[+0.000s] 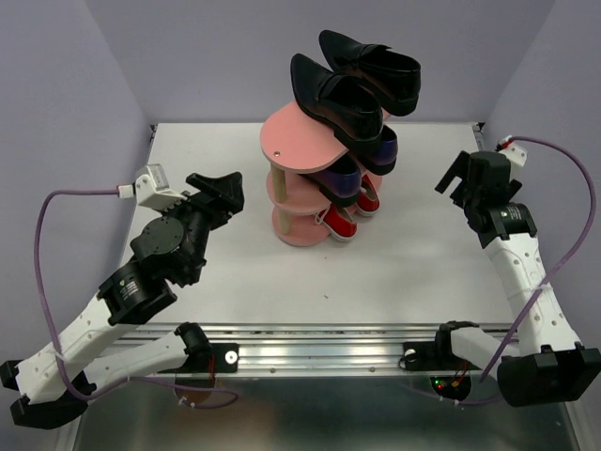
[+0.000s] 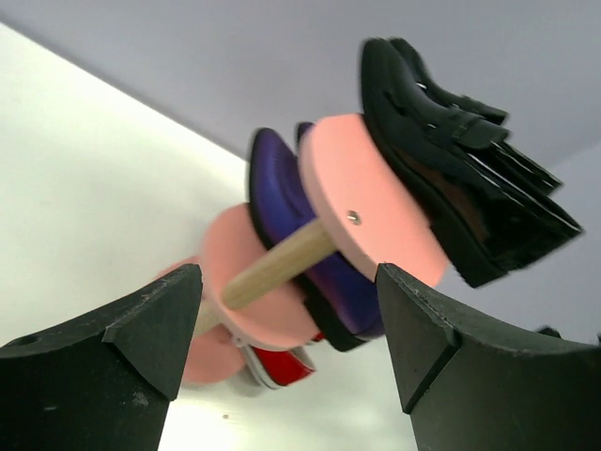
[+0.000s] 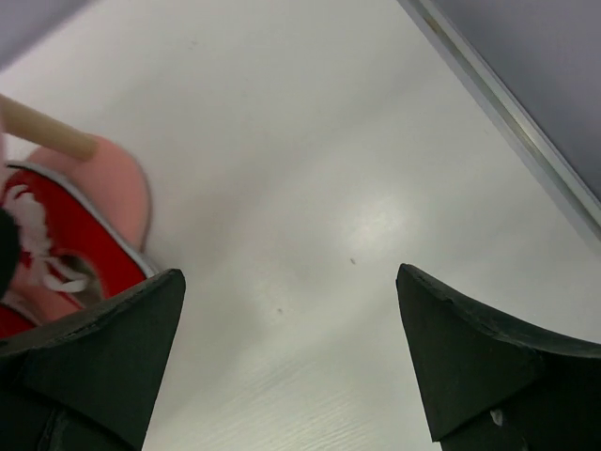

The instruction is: Place and organize the shoes onto the shoe shelf

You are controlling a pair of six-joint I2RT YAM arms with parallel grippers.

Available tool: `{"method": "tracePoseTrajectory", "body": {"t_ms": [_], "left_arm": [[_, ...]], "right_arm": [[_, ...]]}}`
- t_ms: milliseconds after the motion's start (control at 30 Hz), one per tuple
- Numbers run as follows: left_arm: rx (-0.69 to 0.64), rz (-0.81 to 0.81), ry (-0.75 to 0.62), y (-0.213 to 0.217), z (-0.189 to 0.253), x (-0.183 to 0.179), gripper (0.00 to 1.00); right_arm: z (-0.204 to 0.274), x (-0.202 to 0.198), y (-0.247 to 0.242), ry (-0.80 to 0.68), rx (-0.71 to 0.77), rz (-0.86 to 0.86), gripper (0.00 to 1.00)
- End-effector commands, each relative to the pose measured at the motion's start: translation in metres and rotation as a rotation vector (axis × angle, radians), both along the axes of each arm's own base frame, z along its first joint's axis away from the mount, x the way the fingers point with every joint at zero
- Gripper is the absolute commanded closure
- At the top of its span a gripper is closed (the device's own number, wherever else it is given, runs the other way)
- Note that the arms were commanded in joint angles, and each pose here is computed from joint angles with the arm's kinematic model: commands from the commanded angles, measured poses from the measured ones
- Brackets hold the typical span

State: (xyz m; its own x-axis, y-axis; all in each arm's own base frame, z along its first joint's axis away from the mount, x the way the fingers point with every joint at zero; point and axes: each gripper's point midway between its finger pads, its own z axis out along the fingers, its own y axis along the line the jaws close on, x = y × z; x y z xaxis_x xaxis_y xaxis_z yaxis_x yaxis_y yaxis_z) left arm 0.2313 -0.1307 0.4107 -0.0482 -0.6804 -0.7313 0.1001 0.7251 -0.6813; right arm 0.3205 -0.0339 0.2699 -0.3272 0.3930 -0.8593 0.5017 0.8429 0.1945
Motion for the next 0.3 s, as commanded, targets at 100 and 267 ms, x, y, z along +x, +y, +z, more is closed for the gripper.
{"method": "tracePoseTrajectory", "body": {"t_ms": [100, 267], "left_arm": [[0.048, 0.288, 0.024, 0.086, -0.018, -0.018, 0.13], [0.065, 0.339, 0.01, 0.107, -0.011, -0.027, 0.13]], "right_arm": [[-0.033, -0.028, -0.022, 0.033, 0.057, -0.252, 0.0], [-0.041, -0.027, -0.012, 0.025, 0.099, -0.209, 0.0]]}}
